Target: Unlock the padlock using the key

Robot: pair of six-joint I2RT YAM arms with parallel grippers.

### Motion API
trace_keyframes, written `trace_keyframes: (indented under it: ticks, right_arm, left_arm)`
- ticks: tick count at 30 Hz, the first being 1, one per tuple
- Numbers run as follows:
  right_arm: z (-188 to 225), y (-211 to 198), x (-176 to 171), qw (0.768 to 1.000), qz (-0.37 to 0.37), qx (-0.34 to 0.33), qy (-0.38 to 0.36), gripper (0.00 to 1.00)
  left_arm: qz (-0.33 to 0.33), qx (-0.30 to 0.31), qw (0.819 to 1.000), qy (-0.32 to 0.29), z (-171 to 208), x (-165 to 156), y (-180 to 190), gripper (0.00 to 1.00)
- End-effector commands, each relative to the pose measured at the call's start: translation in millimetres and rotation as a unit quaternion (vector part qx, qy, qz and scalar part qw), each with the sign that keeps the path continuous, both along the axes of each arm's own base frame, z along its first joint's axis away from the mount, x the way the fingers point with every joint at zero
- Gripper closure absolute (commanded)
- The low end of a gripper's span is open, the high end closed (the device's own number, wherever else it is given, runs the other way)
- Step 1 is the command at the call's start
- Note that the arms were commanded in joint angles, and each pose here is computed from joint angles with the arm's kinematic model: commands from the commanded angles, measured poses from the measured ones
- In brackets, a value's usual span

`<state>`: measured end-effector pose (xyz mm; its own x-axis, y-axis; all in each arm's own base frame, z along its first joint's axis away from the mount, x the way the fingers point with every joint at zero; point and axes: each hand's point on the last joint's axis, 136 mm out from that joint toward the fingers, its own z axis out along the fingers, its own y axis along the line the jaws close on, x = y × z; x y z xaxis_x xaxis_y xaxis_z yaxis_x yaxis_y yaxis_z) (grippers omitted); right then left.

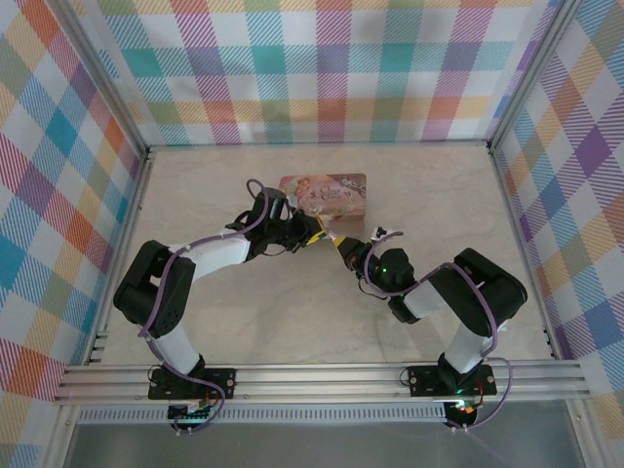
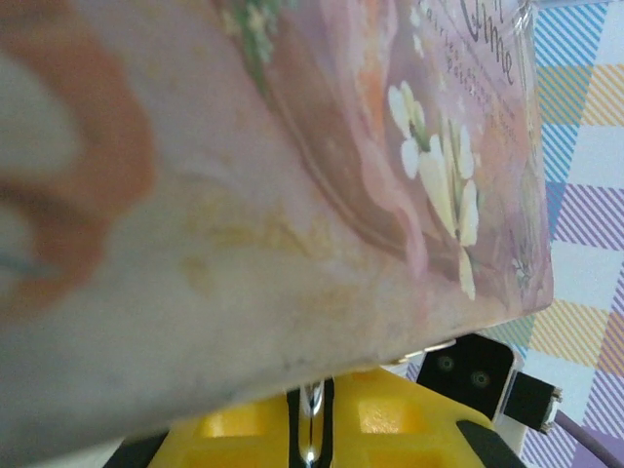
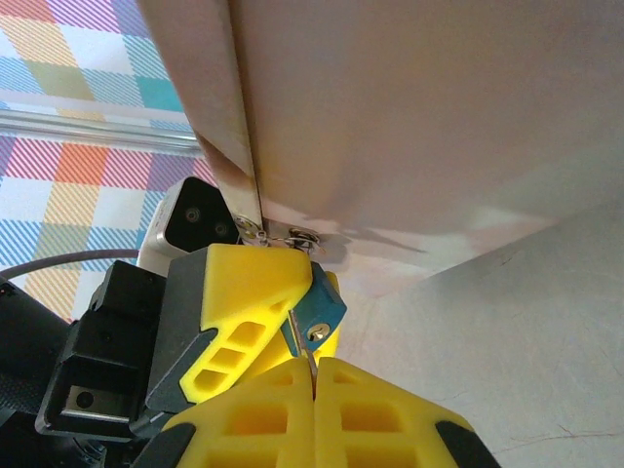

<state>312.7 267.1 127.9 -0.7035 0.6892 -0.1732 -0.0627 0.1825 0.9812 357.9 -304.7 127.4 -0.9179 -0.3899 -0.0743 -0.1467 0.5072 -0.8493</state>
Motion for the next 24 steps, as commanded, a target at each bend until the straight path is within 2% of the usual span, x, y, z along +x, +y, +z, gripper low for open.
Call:
trace_keyframes:
  ticks: [1,10,24]
  right_arm:
    - [13,3,2,1.000,-0.002,0.012,-0.027,1.00]
    - [9,1,-10,1.000,-0.001,0.004,-0.025,1.00]
    - [15,9,-8,0.999,0.005,0.007,-0.033,1.00]
  left_arm:
    - [-0.010,-0.010,0.999,-0.034,31,4,-7,0.88]
    - [-0.008,-0.023,0.999,-0.039,40,8,-11,0.88]
    - [-0.006,-0.030,0.999,-0.038,39,7,-10,0.88]
